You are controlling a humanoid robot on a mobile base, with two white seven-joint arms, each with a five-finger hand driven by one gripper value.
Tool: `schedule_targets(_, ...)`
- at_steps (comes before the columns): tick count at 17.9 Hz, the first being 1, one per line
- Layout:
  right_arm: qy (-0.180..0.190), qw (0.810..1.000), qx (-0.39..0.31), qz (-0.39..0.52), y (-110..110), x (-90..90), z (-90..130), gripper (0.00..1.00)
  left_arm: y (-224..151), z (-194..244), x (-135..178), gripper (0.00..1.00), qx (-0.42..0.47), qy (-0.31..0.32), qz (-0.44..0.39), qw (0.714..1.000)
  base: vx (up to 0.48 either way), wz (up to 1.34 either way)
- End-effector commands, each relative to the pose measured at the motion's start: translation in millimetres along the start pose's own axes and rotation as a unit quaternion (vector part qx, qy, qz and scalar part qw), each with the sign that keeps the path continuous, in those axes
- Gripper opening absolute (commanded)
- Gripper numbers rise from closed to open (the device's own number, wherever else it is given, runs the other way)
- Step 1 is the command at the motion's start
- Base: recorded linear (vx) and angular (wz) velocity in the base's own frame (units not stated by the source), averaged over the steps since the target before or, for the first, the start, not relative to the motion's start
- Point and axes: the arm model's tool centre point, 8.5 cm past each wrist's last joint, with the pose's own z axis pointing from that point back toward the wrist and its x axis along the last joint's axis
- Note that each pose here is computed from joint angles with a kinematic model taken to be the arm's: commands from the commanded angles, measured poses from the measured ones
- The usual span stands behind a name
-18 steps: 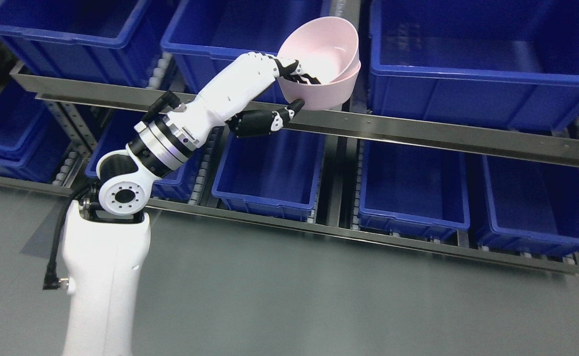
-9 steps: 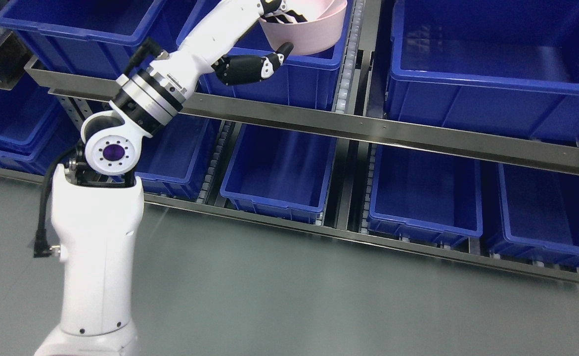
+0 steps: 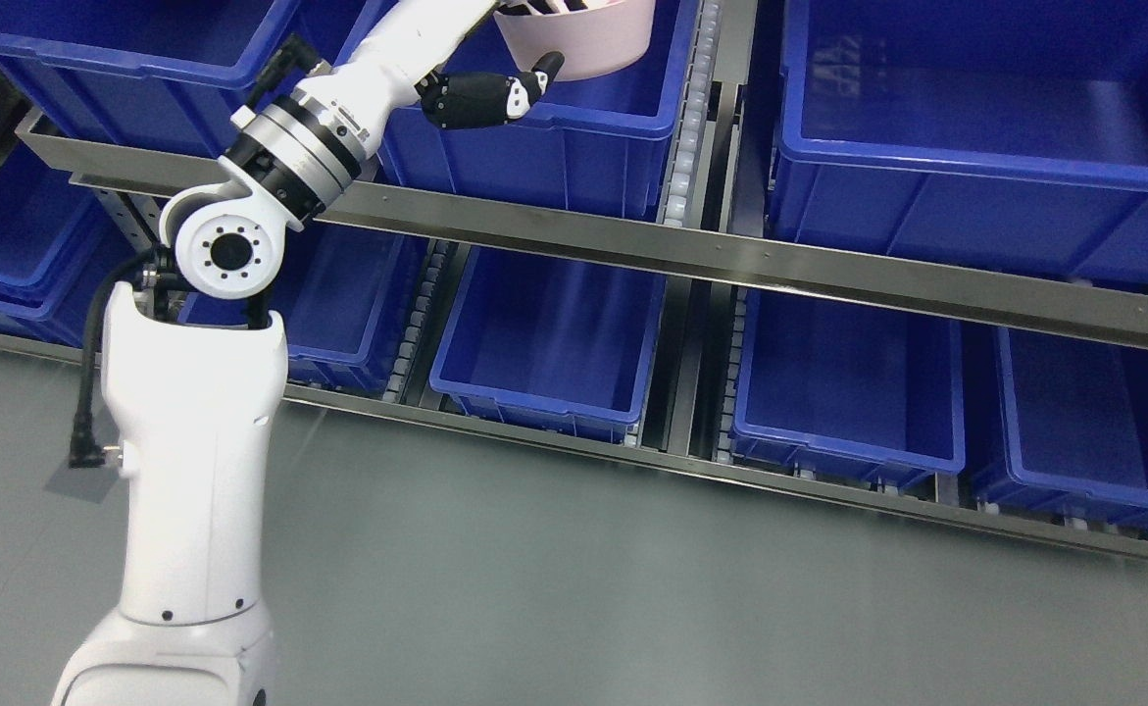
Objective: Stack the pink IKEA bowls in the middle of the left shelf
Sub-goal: 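Carry the stacked bowls toward the shelf of blue bins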
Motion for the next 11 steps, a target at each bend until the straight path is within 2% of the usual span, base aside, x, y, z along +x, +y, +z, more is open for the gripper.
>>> schedule_targets(1, 0.000, 1.000, -0.009, 0.001, -11.4, 0.0, 0.2, 1.00, -37.7, -3.8, -41.4, 0.03, -0.067, 0.064, 0.004, 0.996, 0.032, 0.00)
schedule_targets(5, 0.000, 1.000, -0.009, 0.001, -11.4, 0.0, 0.2, 1.00, -51.2, -4.4, -58.1, 0.03, -0.090, 0.090, 0.011, 0.992, 0.045, 0.00)
schedule_targets(11, 0.000, 1.000, -0.009, 0.001, -11.4, 0.0, 0.2, 1.00, -7.0, -30.3, -53.2, 0.03, -0.063, 0.093, 0.005, 0.994, 0.059, 0.00)
